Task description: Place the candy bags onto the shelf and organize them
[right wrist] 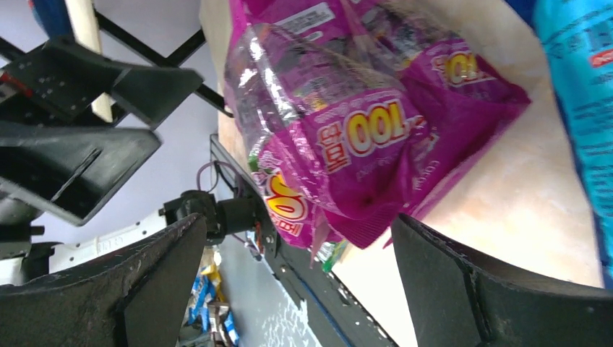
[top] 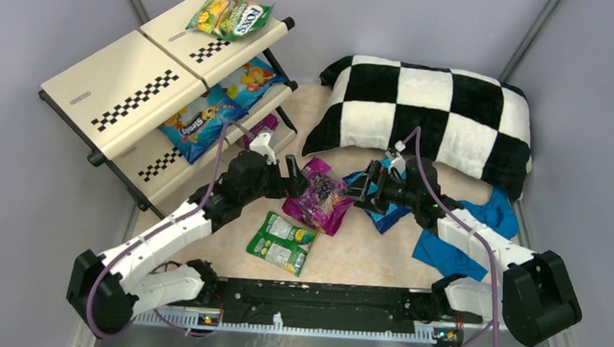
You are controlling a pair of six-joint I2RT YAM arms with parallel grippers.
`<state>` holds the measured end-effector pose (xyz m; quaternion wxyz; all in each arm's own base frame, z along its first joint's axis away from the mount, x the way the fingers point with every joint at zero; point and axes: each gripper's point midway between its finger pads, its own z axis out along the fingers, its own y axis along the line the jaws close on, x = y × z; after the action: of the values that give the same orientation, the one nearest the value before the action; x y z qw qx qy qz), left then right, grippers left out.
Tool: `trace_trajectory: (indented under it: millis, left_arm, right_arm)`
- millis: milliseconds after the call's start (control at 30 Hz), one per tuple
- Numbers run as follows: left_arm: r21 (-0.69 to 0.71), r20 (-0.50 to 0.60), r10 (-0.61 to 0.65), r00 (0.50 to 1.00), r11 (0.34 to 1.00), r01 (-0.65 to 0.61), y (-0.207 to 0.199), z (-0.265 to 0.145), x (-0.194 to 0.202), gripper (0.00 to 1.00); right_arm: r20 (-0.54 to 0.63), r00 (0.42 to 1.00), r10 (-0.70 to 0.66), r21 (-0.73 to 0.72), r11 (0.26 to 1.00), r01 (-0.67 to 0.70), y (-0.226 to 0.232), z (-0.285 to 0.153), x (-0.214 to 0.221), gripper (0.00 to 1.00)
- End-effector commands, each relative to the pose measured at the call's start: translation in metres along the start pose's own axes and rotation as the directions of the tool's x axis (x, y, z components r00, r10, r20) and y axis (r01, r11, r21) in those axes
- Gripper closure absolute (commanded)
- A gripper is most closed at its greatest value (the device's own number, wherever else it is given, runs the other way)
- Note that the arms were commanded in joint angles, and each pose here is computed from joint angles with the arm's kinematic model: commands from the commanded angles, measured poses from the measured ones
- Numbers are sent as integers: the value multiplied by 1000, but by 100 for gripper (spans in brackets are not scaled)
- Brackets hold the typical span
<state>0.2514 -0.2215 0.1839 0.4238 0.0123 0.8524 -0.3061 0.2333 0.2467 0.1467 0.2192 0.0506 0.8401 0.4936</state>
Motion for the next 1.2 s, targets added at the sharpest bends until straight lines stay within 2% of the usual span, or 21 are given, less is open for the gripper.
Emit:
trace_trajectory:
  millis: [0, 333, 533, 767, 967, 1167]
  left_arm:
    - [-36, 9, 42, 999, 998, -42, -1, 22, -14, 3]
    - [-146, -92, 0, 996, 989, -14, 35, 43, 30, 30]
    - [-195, -123, -63, 990, 980, 38, 54, 39, 56, 35]
    - [-137, -151, -105, 983, 987, 85, 43, 37, 66, 36]
    - [-90, -144, -142, 979, 987, 130, 33, 31, 65, 37]
    - [-41, -142, -194, 971, 981, 190, 25, 28, 69, 38]
  right_arm:
    - [66, 997, -32, -96, 995, 38, 28, 7, -8, 1]
    - [46, 999, -2, -52, 999, 4, 4, 21, 6, 2]
    - [39, 999, 8, -58, 998, -6, -2, 23, 11, 1]
    - [43, 999, 16, -169, 986, -9, 27, 33, 15, 4]
    - [158, 987, 43, -185, 983, -13, 45, 42, 9, 9]
    - [283, 958, 50, -118, 993, -17, 35, 52, 3, 9]
